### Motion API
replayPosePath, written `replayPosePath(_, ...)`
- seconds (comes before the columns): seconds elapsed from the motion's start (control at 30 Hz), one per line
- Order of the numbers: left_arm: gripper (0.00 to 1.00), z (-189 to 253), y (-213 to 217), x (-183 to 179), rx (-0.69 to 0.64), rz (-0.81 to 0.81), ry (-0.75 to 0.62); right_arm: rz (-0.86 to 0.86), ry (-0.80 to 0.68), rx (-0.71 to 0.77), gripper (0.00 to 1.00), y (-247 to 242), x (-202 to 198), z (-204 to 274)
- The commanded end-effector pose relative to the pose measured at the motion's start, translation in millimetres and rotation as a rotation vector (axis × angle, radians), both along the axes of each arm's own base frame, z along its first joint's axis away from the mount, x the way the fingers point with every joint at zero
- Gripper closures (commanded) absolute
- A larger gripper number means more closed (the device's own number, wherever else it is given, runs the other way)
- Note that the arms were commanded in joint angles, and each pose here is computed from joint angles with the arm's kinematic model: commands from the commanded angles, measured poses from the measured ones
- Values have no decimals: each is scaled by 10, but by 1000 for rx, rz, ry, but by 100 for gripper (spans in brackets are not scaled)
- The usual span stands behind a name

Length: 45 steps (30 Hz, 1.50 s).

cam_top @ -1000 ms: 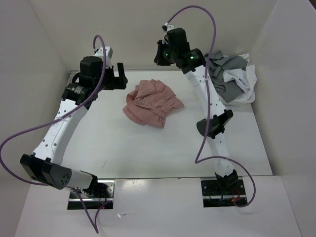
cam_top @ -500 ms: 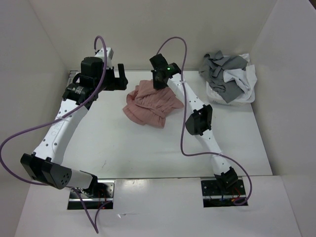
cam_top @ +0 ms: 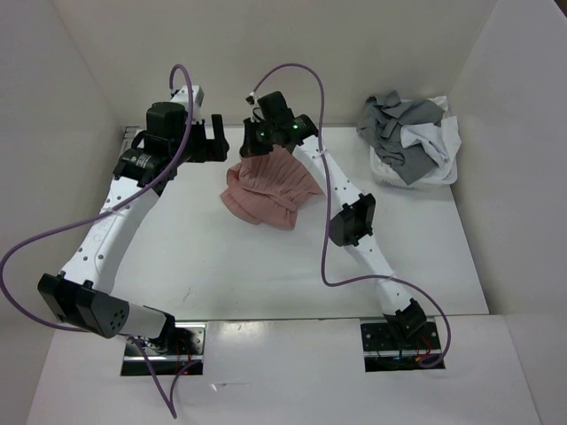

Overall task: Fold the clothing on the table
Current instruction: Fold the skirt

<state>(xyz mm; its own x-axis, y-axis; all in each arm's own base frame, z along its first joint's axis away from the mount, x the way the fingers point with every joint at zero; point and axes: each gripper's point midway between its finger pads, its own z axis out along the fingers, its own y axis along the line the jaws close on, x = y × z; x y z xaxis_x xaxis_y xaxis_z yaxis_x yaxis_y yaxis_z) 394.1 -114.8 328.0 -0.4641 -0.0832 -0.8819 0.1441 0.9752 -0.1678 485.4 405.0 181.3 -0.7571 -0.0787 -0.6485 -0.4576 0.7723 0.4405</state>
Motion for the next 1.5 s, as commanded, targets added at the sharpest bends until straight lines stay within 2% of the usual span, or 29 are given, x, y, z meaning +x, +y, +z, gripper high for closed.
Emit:
replayPosePath(0.0, 0, 59, 81, 30, 26, 22, -31, 208, -74, 274, 100, 329, -96, 617)
replayPosePath(0.13, 0, 102, 112, 12, 36, 30, -44, 165, -157, 237, 98, 149, -54, 913)
replayPosePath(0.17, 0, 102, 112, 12, 36, 30, -44, 135, -211, 237, 98, 21, -53, 1193)
replayPosePath(0.3, 0, 101, 78, 4, 28, 12, -42, -23, -338, 169, 93, -451, -22, 1782)
replayPosePath(0.53, 0, 87, -6, -34, 6, -35, -42, -237, -318, 61, 91, -1248, -16, 2001)
replayPosePath(0.63, 0, 82, 0, -57, 6, -35, -42, -303, -368, 40, 89, -1527, -189, 2318)
replayPosePath(0.67, 0, 237, 25, -144, -3, -35, -74, -330, -391, 42, 82, -1641, -240, 2453)
replayPosePath(0.7, 0, 317, 43, -193, 1, -39, -97, -342, -451, 59, 82, -1777, -444, 2767)
replayPosePath(0.77, 0, 635, 133, -373, -13, -18, -182, -365, -489, 60, 77, -1967, -645, 2985)
replayPosePath(0.8, 0, 711, 178, -424, -13, -2, -204, -366, -544, 88, 74, -2086, -892, 3264)
replayPosePath(0.83, 0, 769, 223, -463, -12, 16, -222, -379, -549, 87, 74, -2187, -987, 3322)
replayPosePath(0.97, 0, 855, 274, -661, -35, 21, -256, -382, -558, 75, 71, -2406, -1421, 3434)
replayPosePath(1.0, 0, 844, 298, -678, -32, 31, -257, -395, -530, 46, 71, -2441, -1420, 3302)
replayPosePath(1.07, 0, 837, 353, -770, -36, 52, -260, -444, -617, 86, 71, -2665, -1736, 3534)
replayPosePath(1.1, 0, 822, 380, -794, -33, 62, -261, -436, -555, 40, 71, -2639, -1678, 3139)
replayPosePath(1.13, 0, 758, 380, -807, -37, 65, -248, -466, -697, 140, 68, -2814, -1974, 3512)
replayPosePath(1.17, 0, 745, 385, -827, -37, 65, -248, -473, -639, 107, 68, -2819, -1922, 3120)
replayPosePath(1.2, 0, 724, 406, -831, -31, 75, -240, -488, -679, 132, 68, -2893, -1965, 3148)
replayPosePath(1.23, 0, 624, 405, -844, -35, 78, -219, -507, -723, 171, 66, -3019, -2212, 3219)
replayPosePath(1.27, 0, 550, 403, -837, -30, 78, -203, -506, -669, 144, 64, -3016, -2185, 2860)
replayPosePath(1.3, 0, 510, 401, -869, -52, 87, -194, -517, -676, 145, 64, -3067, -2237, 2763)
replayPosePath(1.33, 0, 496, 405, -896, -65, 91, -200, -519, -647, 138, 64, -3057, -2221, 2457)
replayPosePath(1.37, 0, 276, 397, -881, -57, 94, -150, -542, -708, 192, 62, -3162, -2468, 2525)
replayPosePath(1.4, 0, 237, 432, -888, -63, 119, -152, -555, -714, 239, 58, -3179, -2553, 2464)
replayPosePath(1.43, 0, 207, 447, -902, -74, 133, -156, -573, -699, 246, 52, -3193, -2550, 2203)
replayPosePath(1.47, 0, 140, 445, -909, -80, 136, -148, -617, -757, 298, 50, -3332, -2768, 2255)
